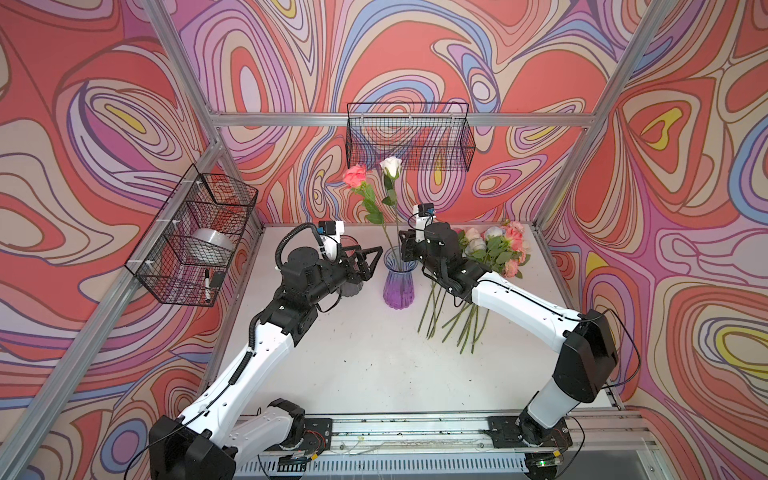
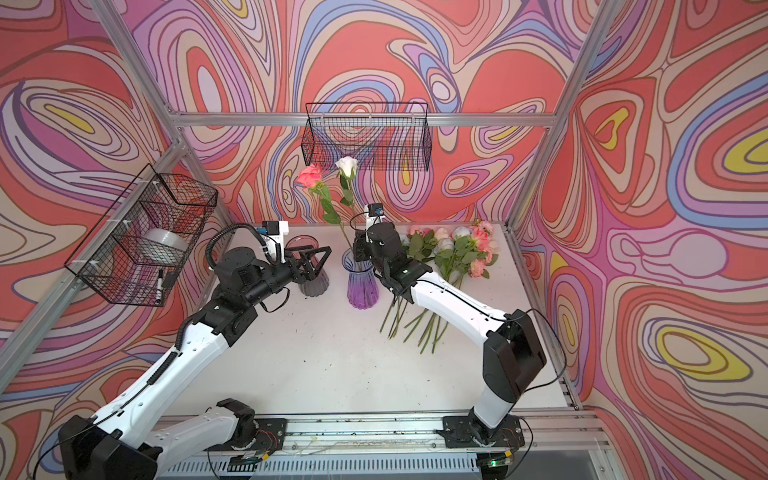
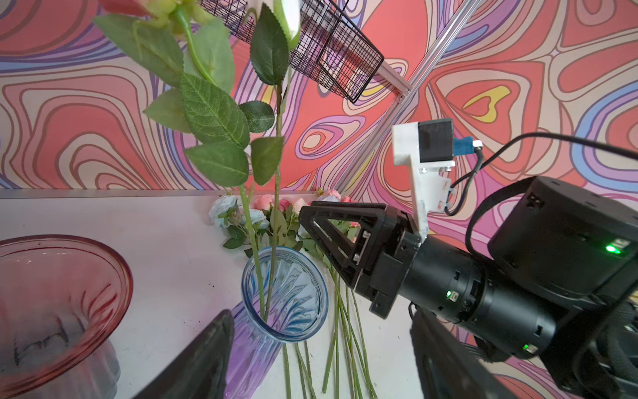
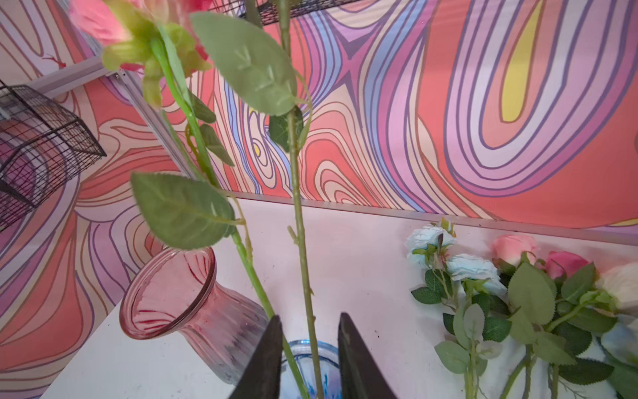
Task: Arrange the flowers into the vase
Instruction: 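Carry the white rose over the blue-purple vase and lower its stem in, then open the right gripper and move it back to the rose pile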
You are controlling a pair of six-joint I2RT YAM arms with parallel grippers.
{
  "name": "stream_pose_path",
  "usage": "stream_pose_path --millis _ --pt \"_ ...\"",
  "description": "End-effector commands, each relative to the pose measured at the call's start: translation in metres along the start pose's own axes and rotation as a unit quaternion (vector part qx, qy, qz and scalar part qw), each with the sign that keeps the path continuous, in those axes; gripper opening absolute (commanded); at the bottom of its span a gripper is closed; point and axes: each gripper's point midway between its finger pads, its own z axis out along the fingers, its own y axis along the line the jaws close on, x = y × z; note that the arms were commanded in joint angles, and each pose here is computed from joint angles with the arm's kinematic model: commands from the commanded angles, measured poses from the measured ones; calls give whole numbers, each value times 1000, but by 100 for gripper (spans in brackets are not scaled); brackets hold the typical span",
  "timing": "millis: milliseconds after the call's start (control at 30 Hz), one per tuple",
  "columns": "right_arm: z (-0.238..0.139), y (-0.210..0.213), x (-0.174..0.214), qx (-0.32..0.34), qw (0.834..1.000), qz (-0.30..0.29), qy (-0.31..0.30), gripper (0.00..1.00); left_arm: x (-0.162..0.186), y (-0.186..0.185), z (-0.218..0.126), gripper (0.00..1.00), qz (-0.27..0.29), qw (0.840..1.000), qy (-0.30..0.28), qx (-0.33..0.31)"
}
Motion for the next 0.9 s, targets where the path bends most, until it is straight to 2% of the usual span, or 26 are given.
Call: stream_pose_path --millis 0,333,600,733,867 --pt "-25 -8 -19 22 998 47 -22 30 -5 -4 -2 81 6 1000 -7 11" --pt "-68 -20 -30 48 994 95 -22 31 -9 -10 -6 81 11 1000 -14 18" --pt "-92 -48 0 103 991 85 22 35 -13 -13 -11 81 16 999 -22 19" --pt "-102 -51 9 100 991 83 37 43 -16 -13 -14 82 20 999 -29 16" --pt "-107 -55 15 99 991 83 34 45 -16 -15 -13 82 17 999 -27 22"
